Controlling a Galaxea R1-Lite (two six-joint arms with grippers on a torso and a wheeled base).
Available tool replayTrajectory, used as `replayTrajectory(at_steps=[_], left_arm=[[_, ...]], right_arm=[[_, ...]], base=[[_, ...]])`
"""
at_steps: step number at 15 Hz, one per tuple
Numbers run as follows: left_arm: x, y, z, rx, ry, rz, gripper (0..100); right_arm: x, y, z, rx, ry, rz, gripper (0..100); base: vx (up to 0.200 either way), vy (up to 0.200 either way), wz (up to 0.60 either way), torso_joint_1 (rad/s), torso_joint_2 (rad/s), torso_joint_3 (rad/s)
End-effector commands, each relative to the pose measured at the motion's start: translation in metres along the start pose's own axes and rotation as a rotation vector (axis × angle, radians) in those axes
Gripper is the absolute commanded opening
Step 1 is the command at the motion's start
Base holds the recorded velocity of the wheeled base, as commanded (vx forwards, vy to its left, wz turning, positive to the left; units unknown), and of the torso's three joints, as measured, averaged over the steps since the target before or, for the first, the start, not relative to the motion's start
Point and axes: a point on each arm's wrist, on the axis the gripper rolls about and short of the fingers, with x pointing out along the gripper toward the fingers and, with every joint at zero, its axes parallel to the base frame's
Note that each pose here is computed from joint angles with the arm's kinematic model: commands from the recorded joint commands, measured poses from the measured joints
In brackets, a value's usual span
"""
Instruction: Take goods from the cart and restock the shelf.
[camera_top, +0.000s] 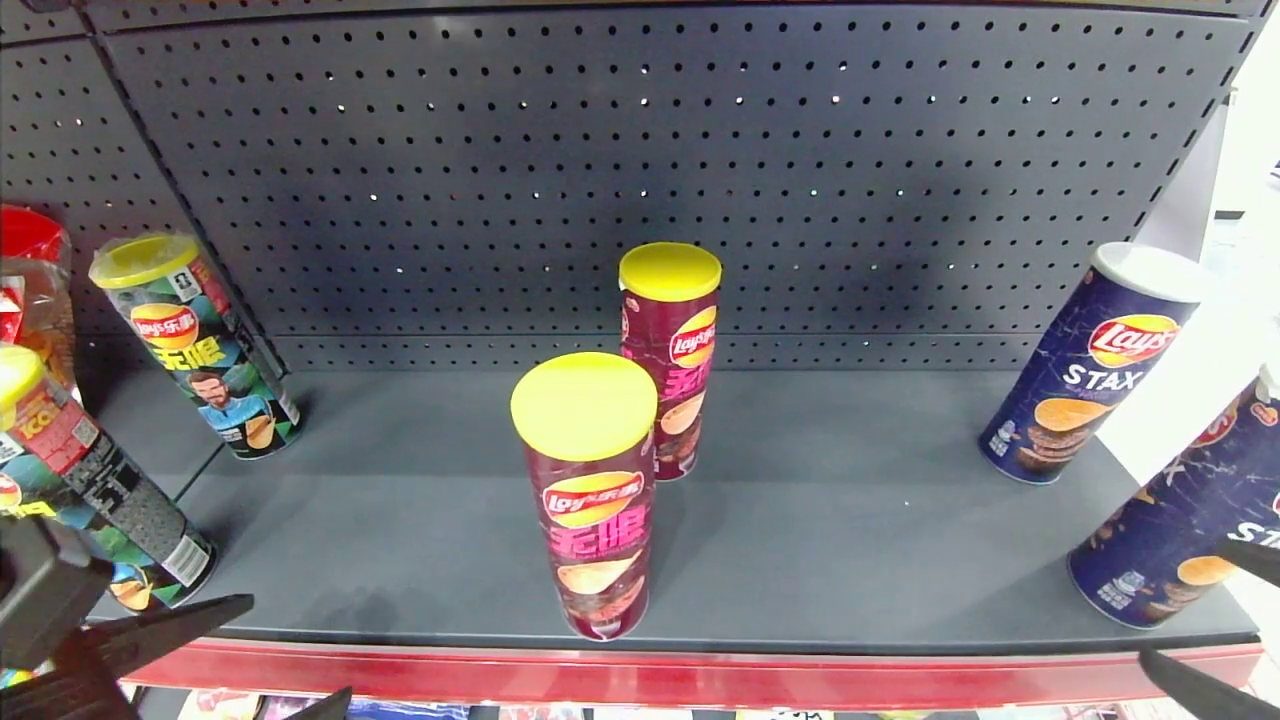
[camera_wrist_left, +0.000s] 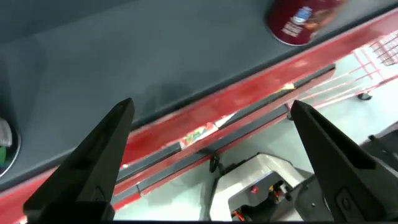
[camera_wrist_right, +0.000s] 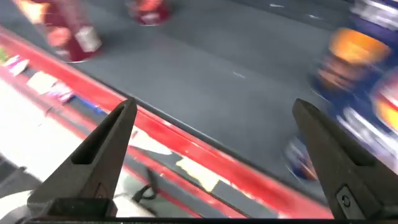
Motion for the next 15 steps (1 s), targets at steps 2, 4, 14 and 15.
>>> replayTrajectory(at_steps=[2,4,14,15], left_arm=[[0.045,0.003,0.014,0.017,0.145,0.003,100],[0.062,0.004,0.023,0.054,0.163,-0.001,100],[0.126,-0.012,0.055,0.100,0.188,-0.081,100],[0.129,-0.013,0.056,0.100,0.188,-0.082,100]], right_arm=[[-0.043,-0.004,-0.023,0.043,-0.086,-0.131,100],[-0.048,-0.003,-0.027,0.072,-0.096,-0.173,100],[-0.053,-0.003,-0.032,0.094,-0.105,-0.206,100],[-0.053,-0.003,-0.032,0.096,-0.105,-0.206,100]], base=[[0.000,0.000,0.00,0.000,0.00,0.000],[0.000,0.000,0.00,0.000,0.00,0.000],[0.000,0.000,0.00,0.000,0.00,0.000],[0.000,0.000,0.00,0.000,0.00,0.000]])
